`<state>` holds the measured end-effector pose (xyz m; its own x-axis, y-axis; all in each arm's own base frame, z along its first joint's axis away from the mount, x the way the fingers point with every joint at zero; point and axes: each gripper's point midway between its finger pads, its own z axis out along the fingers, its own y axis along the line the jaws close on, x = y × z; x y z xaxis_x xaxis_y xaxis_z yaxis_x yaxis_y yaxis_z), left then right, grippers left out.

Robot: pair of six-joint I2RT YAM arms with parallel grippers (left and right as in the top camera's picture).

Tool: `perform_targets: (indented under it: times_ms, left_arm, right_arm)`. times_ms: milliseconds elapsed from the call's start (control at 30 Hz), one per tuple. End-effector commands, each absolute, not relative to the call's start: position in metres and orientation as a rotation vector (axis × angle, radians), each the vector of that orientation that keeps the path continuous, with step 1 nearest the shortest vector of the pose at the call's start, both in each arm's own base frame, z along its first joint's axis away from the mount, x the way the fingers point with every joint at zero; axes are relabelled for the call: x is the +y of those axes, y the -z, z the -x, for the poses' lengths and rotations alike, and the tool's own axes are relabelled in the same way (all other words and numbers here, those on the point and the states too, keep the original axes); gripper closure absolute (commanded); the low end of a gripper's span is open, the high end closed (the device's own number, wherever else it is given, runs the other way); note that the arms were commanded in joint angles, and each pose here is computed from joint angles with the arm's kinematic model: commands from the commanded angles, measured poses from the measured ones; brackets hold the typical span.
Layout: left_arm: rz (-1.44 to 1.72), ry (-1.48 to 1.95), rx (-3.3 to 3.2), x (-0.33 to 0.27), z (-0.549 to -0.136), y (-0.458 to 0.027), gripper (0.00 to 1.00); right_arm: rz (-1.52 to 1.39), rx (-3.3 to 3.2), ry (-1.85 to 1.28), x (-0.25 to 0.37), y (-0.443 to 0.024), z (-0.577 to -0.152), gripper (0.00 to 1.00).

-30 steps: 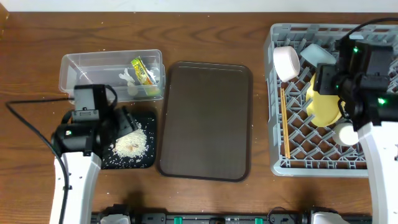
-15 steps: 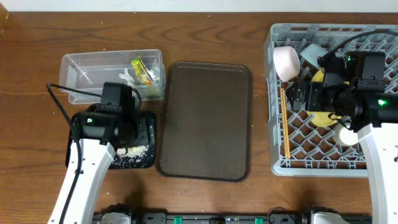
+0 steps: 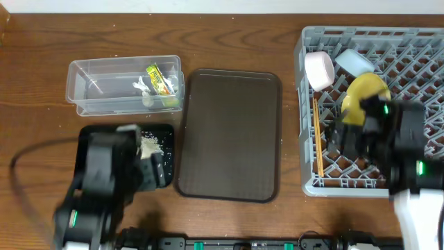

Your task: Sort waste into correct bins and load items into the dishwasher rack

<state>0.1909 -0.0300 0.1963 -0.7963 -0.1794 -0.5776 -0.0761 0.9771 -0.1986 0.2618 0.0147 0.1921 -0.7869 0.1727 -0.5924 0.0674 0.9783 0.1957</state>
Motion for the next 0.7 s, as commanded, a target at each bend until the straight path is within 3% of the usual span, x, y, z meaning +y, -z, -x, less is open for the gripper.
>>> perform_targets:
  times_ms: [0,200,667]
  left_arm:
    - [0.148,0.241,2.326,-0.029,-0.18,-0.217,0.08]
    - [0.129,0.273,2.11,-0.027,-0.163,-0.252,0.07]
    - [0.128,0.275,2.1,-0.026,-0.156,-0.252,0.07]
  right_arm:
    - [-0.205,2.35,-0.106,0.001,-0.198,-0.244,0.01]
    - [-0.194,2.229,-0.112,0.001,-0.203,-0.219,0.01]
    - [-0.213,2.415,-0.1,0.002,-0.169,-0.176,0.01]
